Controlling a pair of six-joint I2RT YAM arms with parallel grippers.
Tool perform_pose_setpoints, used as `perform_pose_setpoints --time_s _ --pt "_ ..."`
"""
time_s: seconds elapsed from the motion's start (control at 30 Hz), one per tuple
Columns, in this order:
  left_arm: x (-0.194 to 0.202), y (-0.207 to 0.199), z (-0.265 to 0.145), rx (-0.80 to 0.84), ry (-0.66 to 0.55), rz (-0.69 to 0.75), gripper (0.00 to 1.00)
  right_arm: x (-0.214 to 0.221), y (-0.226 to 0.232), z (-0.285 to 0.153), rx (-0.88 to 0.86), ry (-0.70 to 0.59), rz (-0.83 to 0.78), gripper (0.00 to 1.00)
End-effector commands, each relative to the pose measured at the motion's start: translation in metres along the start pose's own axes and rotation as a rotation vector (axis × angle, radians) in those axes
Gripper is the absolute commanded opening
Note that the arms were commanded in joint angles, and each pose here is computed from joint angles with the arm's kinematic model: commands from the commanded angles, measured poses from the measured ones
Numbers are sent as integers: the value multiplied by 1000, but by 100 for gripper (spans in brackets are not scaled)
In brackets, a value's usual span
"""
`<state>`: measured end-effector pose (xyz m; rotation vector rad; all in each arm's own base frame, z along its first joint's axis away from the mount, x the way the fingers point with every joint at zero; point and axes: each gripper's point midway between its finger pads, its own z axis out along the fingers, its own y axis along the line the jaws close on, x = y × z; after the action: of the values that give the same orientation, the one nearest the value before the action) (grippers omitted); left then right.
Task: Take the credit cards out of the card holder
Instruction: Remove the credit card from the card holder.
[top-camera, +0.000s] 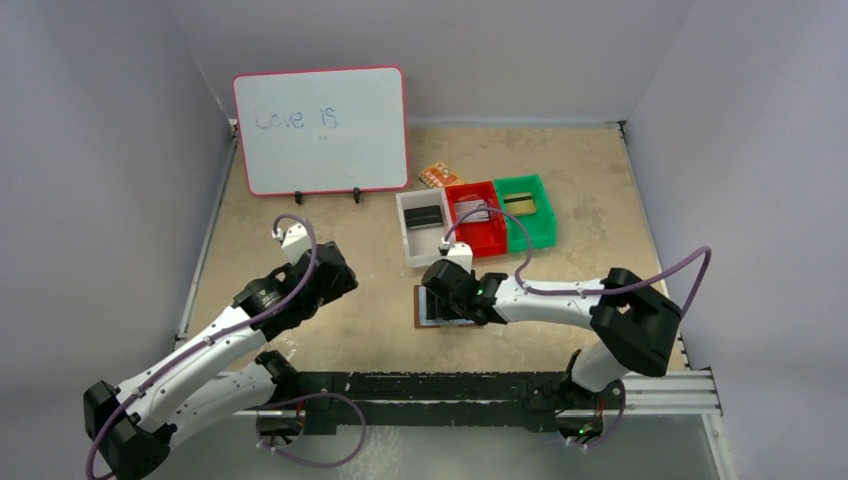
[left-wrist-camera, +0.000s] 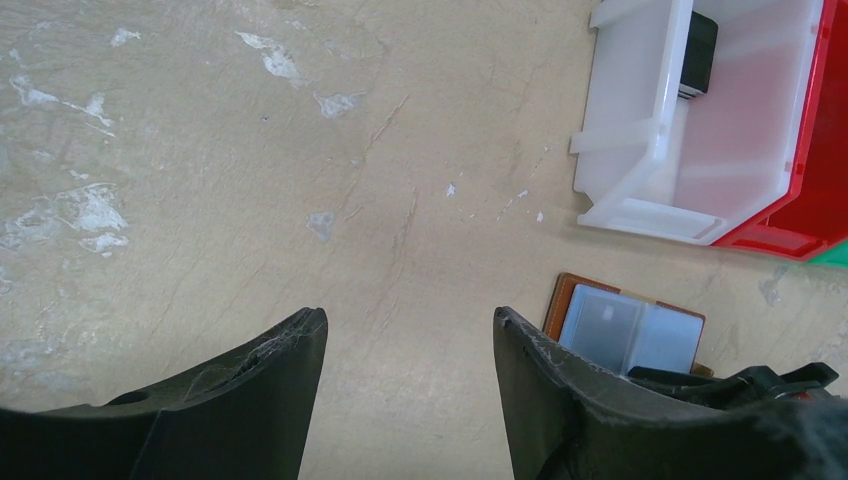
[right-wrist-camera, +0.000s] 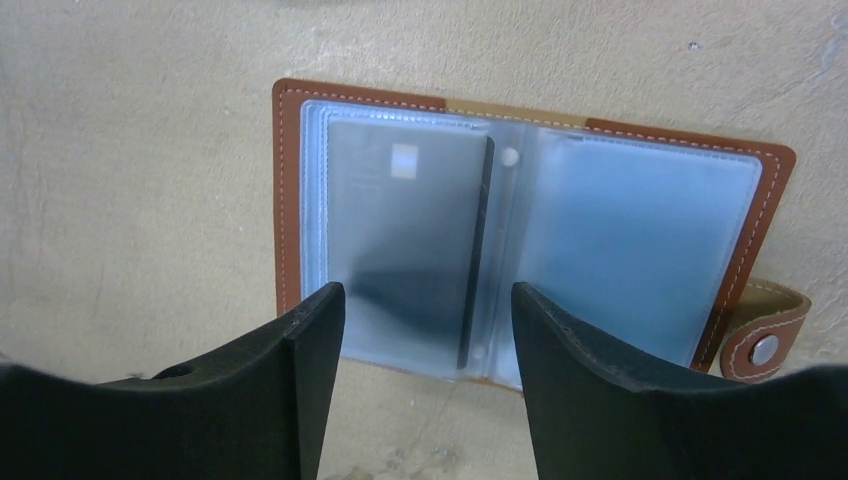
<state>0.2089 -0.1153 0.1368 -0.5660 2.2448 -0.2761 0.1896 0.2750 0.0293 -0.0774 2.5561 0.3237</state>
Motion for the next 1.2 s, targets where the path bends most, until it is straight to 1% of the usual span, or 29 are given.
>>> perform_pose_setpoints --time_s 0.0,0.13,0.17,0.23,0.3,0.4,0.43,0.47,0.53,0.57,0.73,0.87,1.0,1.1,1.17 --pt "-3 -9 2 24 -7 -24 61 -15 6 3 37 -49 7 63" --pt "-2 -12 4 28 1 -21 61 -6 -3 15 100 -22 -18 58" --pt "-1 -12 5 29 4 -21 61 -5 -4 17 108 -16 -22 54" --pt "2 -13 6 30 14 -15 61 -2 -7 19 121 -11 -21 43" --pt "5 -15 8 37 26 -9 61 2 -9 20 117 -5 -8 34" --pt "10 -19 11 46 49 1 61 10 -9 20 90 18 -5 23" --pt "12 -20 12 51 56 5 61 11 -9 21 85 19 -5 21" --pt "13 -22 13 56 63 7 61 12 -9 22 83 19 -5 17" --pt "18 -26 16 65 82 20 61 14 -8 25 71 27 0 3" --pt "20 -27 17 70 95 25 61 16 -8 26 64 31 5 0" --pt "34 -38 23 107 155 55 60 18 -13 32 19 43 57 0" --pt "46 -57 24 199 214 60 57 18 -17 34 -87 64 143 0" --pt "57 -92 22 363 266 5 56 21 -18 35 -187 63 216 0" --pt "67 -112 22 458 297 -51 56 31 -25 40 -187 87 245 0" --pt "76 -118 24 477 314 -58 56 36 -29 43 -180 99 255 0"
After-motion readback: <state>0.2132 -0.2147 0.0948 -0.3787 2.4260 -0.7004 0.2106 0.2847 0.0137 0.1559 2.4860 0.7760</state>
